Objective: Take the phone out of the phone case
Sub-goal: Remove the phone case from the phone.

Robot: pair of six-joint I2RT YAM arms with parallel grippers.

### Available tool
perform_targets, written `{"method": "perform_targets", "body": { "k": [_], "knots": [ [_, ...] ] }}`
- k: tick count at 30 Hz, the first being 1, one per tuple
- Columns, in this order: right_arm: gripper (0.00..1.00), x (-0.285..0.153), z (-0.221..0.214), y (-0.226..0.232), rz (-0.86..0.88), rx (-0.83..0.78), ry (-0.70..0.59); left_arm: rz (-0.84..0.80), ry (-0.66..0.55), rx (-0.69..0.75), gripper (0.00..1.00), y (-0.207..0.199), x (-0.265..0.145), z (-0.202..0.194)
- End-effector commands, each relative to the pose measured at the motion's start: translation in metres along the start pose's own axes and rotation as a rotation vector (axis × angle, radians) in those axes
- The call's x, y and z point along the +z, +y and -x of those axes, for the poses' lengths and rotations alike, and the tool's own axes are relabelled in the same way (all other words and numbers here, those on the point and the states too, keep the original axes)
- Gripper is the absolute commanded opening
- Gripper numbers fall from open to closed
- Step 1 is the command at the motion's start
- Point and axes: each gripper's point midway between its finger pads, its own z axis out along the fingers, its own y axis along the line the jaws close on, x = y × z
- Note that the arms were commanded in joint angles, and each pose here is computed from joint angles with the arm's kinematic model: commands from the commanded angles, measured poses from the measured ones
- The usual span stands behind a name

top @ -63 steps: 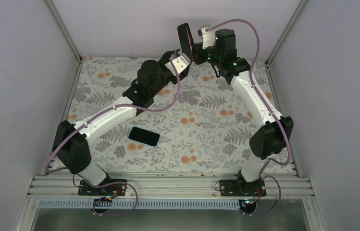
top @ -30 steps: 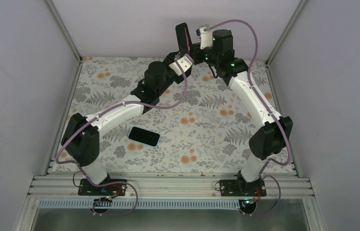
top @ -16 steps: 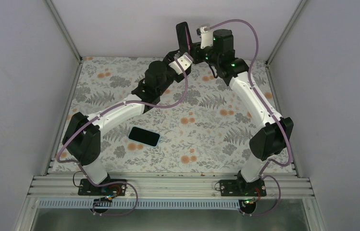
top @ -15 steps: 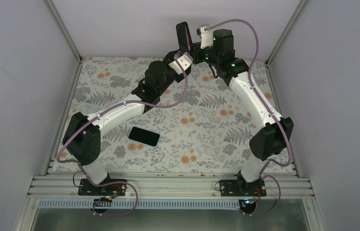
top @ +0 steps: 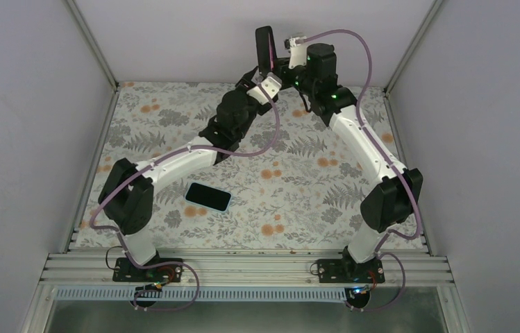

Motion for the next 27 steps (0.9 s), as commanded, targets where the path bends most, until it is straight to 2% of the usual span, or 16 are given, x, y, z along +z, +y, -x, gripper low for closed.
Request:
{"method": "perform_targets", "body": {
  "k": [1, 5, 9, 11, 14, 20, 22, 27],
  "knots": [
    [0.03, -0.017, 0.005, 0.025, 0.08, 0.064, -0.004, 0.398, -0.092, 0.038, 0.67, 0.081, -0.002, 0.029],
    [0.03, -0.01, -0.019, 0.027, 0.11, 0.113, 0.058, 0.574, -0.216, 0.141, 0.75, 0.097, -0.02, 0.043],
    [0.03, 0.0, -0.047, 0.031, 0.146, 0.143, 0.121, 0.684, -0.364, 0.309, 0.81, 0.09, -0.04, 0.049],
    [0.03, 0.003, -0.053, 0.039, 0.179, 0.147, 0.142, 0.705, -0.383, 0.365, 0.86, 0.085, -0.035, 0.038],
    [0.03, 0.003, -0.055, 0.063, 0.262, 0.123, 0.158, 0.665, -0.348, 0.368, 0.85, 0.079, -0.014, 0.019],
    [0.03, -0.002, -0.06, 0.107, 0.345, 0.05, 0.174, 0.583, -0.294, 0.226, 0.6, 0.085, 0.014, 0.002],
    [0.03, -0.004, -0.06, 0.114, 0.354, 0.034, 0.173, 0.554, -0.274, 0.202, 0.47, 0.084, 0.02, 0.0],
    [0.03, -0.004, -0.056, 0.117, 0.347, 0.014, 0.163, 0.444, -0.214, 0.119, 0.27, 0.078, 0.035, -0.004]
  ]
}}
